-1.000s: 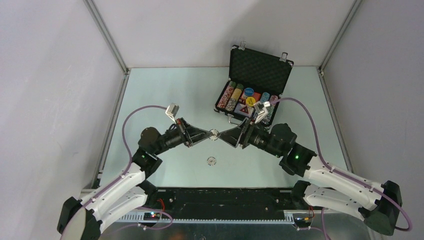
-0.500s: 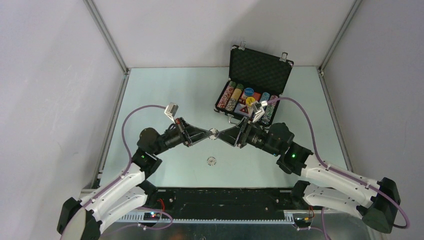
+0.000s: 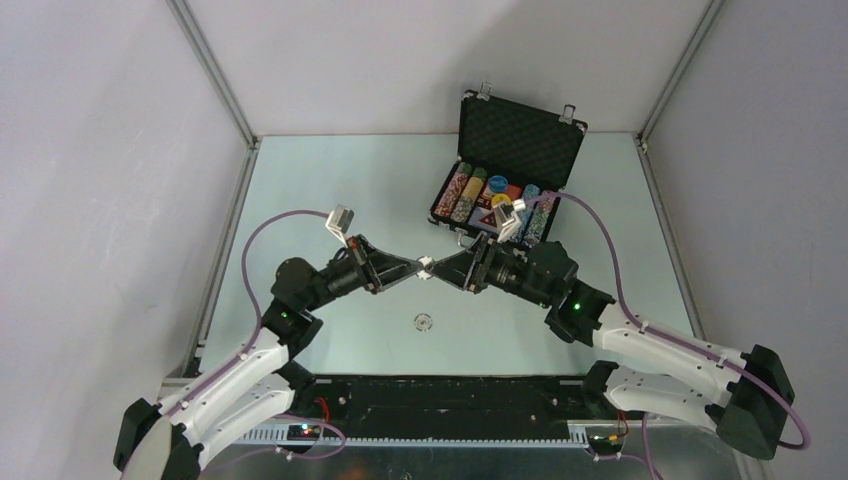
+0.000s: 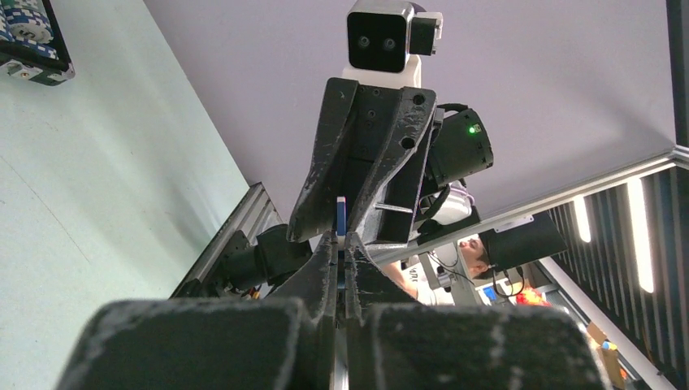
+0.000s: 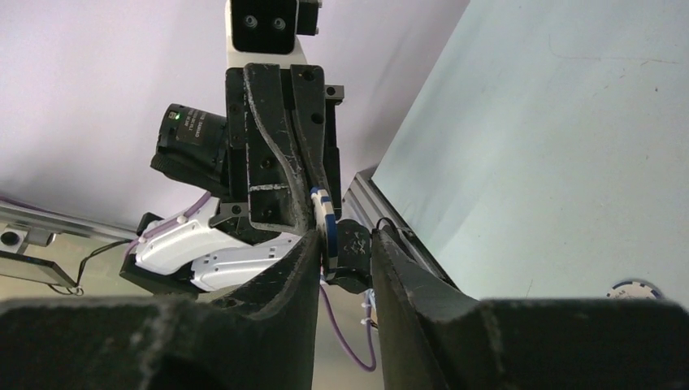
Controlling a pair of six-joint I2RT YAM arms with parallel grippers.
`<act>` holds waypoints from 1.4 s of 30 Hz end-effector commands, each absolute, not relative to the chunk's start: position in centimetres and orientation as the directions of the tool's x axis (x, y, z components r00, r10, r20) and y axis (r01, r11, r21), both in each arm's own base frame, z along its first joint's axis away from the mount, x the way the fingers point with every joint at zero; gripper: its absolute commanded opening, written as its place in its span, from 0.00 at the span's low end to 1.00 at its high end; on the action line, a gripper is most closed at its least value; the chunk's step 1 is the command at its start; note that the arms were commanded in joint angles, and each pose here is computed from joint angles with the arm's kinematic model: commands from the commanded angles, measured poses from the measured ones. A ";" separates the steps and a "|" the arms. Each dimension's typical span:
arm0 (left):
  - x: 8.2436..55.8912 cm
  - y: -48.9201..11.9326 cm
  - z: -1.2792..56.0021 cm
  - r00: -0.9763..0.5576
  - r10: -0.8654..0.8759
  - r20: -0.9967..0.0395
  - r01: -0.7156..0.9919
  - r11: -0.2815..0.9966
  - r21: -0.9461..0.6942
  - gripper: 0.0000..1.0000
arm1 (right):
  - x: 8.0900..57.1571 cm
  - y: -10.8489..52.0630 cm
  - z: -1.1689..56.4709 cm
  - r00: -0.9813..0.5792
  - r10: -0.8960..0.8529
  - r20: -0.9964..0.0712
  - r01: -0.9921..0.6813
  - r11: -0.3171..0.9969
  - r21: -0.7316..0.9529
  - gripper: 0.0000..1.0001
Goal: Pack up texas hold em set
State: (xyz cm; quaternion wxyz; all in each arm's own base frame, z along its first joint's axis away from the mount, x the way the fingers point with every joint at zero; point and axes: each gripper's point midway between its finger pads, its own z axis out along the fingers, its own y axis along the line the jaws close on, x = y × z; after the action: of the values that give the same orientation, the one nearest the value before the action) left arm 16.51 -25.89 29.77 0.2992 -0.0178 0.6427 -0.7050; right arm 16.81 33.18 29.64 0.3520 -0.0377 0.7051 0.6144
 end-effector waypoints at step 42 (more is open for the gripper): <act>21.9 -13.8 20.3 -0.586 -0.213 -0.782 0.265 0.861 -0.433 0.93 | 34.8 12.7 17.3 -0.454 -0.461 -0.763 -0.682 0.731 -0.035 0.00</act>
State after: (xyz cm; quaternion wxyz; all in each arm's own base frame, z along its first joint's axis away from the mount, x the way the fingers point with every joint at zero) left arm 21.39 -15.23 19.74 0.4276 0.0129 0.8526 -0.3001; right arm 36.61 12.32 20.34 0.4664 -0.2813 0.8284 0.1308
